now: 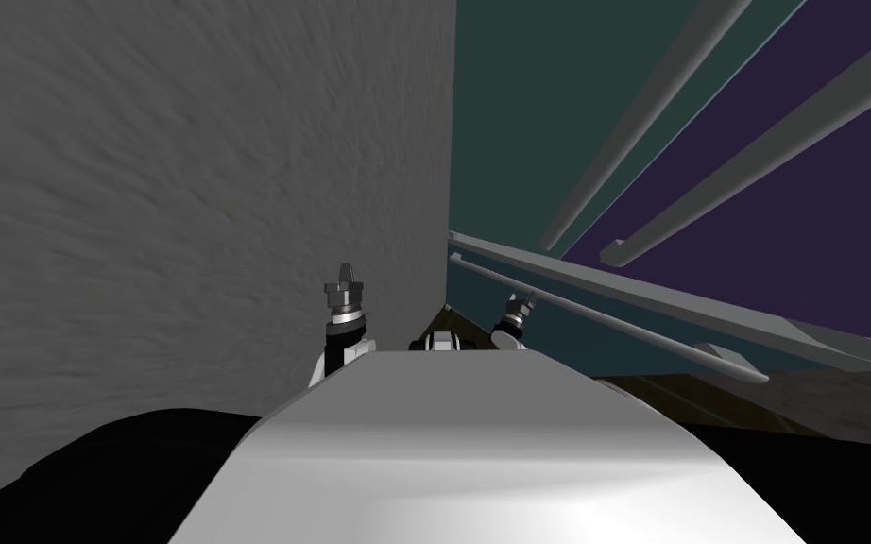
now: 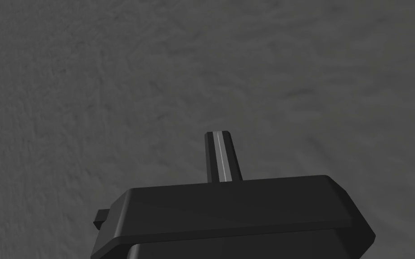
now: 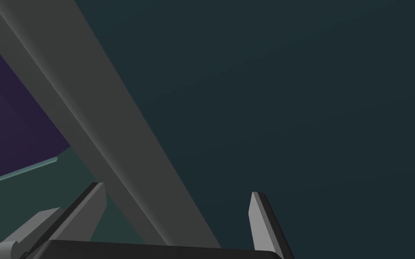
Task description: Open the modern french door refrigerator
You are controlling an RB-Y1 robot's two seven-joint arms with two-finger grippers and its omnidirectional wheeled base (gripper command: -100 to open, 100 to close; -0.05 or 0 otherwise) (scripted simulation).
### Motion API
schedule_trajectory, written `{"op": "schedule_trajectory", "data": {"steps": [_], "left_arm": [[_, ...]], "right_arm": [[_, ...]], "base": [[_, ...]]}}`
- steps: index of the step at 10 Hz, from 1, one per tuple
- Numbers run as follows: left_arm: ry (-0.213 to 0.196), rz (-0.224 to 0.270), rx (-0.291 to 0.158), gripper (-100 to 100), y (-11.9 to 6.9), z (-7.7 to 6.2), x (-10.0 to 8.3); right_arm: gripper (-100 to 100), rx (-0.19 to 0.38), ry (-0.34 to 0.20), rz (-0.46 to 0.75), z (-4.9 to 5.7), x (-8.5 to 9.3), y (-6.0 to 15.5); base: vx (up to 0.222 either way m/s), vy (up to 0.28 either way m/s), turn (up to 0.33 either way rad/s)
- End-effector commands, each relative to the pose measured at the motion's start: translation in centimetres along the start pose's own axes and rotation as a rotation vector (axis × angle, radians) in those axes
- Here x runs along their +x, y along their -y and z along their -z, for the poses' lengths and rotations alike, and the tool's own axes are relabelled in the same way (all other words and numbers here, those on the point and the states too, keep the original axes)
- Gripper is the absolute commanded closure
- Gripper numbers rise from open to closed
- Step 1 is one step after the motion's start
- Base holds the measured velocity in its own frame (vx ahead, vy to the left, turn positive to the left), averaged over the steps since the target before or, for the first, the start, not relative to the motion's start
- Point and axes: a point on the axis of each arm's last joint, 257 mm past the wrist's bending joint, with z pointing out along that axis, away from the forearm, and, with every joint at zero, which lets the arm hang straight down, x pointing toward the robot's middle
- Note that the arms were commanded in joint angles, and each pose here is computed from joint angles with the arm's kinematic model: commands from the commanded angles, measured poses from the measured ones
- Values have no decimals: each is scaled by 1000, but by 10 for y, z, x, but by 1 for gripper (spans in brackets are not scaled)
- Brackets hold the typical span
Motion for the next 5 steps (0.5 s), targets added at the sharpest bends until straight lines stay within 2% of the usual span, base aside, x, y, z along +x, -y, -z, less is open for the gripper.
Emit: {"op": "schedule_trajectory", "data": {"steps": [1,5], "left_arm": [[0,-1,-2,0,-1,1,0],[3,-7,-11,0,-2,5,-2]], "right_arm": [[-100,68,21,72,2,12,16],[-100,132,45,144,6,25,33]], "base": [[44,-16,14],[37,-14,8]]}}
